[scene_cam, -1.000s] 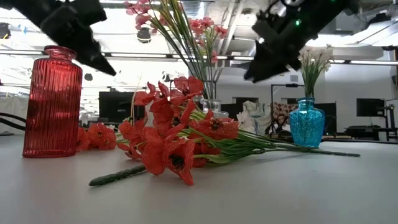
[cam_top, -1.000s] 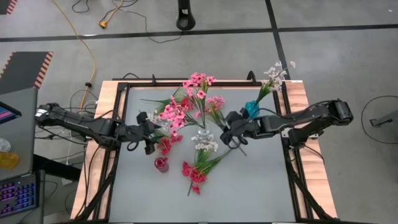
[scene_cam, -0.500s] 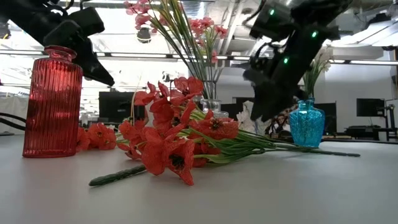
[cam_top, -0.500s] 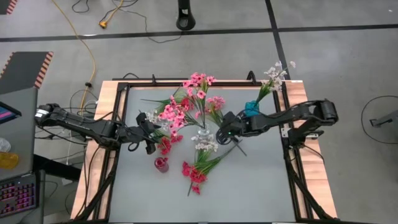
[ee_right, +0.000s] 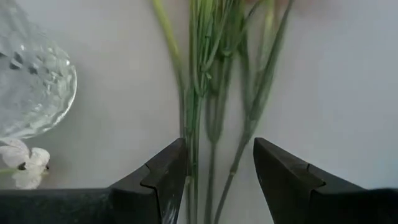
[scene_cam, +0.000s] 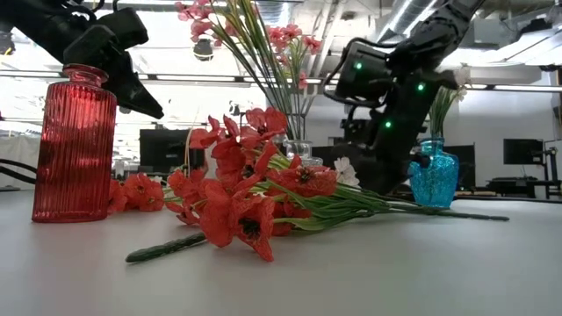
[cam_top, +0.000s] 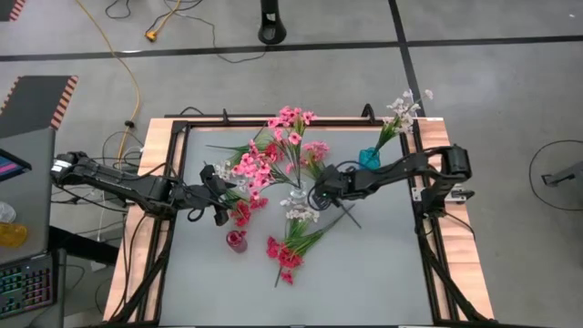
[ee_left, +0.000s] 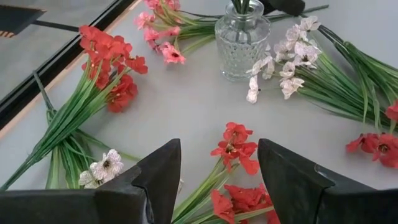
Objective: Sort flowers into vase by color
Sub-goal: Put the pink flowers into the transparent vase
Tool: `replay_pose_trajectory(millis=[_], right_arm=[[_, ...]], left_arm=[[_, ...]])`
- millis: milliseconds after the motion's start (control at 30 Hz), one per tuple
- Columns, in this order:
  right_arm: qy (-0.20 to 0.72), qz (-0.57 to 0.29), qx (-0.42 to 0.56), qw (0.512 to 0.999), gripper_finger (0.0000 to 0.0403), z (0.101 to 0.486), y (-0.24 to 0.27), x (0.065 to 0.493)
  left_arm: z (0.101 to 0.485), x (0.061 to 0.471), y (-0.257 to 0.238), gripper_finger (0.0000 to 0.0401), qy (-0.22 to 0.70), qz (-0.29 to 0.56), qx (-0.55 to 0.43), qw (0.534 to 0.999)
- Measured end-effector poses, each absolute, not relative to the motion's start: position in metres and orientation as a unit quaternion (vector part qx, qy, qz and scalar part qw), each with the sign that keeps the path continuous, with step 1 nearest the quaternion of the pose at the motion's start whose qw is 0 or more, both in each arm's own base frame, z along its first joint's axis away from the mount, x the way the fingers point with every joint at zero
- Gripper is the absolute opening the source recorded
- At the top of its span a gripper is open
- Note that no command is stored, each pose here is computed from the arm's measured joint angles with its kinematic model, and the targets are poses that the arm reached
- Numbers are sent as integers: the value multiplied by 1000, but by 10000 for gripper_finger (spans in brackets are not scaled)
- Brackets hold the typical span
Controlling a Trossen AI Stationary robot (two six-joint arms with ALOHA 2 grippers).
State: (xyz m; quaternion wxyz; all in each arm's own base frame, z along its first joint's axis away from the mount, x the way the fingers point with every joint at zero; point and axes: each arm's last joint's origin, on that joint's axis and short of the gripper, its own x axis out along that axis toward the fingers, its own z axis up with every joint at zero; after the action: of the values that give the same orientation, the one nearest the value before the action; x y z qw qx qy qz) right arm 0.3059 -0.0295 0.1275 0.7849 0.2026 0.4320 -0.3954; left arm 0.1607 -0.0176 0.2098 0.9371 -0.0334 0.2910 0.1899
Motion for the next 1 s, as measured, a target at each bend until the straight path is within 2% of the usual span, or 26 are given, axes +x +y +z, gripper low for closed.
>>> replay_pose_trajectory(millis=[133,233,700,1000], right_arm=[[428,-394,205,787,213,124,-30,309],[431,-390,210,786,197,124,-30,309],[445,-369,226,784,30,124,-29,309],[421,-362,248,794,38,148,-28,301]], left_arm=[[210,161,-18,202,291,190,-34,937],[210,161,-18,202,291,190,-34,937],[210,161,-18,202,291,191,-40,937],[210,161,-18,202,290,192,-43,937]])
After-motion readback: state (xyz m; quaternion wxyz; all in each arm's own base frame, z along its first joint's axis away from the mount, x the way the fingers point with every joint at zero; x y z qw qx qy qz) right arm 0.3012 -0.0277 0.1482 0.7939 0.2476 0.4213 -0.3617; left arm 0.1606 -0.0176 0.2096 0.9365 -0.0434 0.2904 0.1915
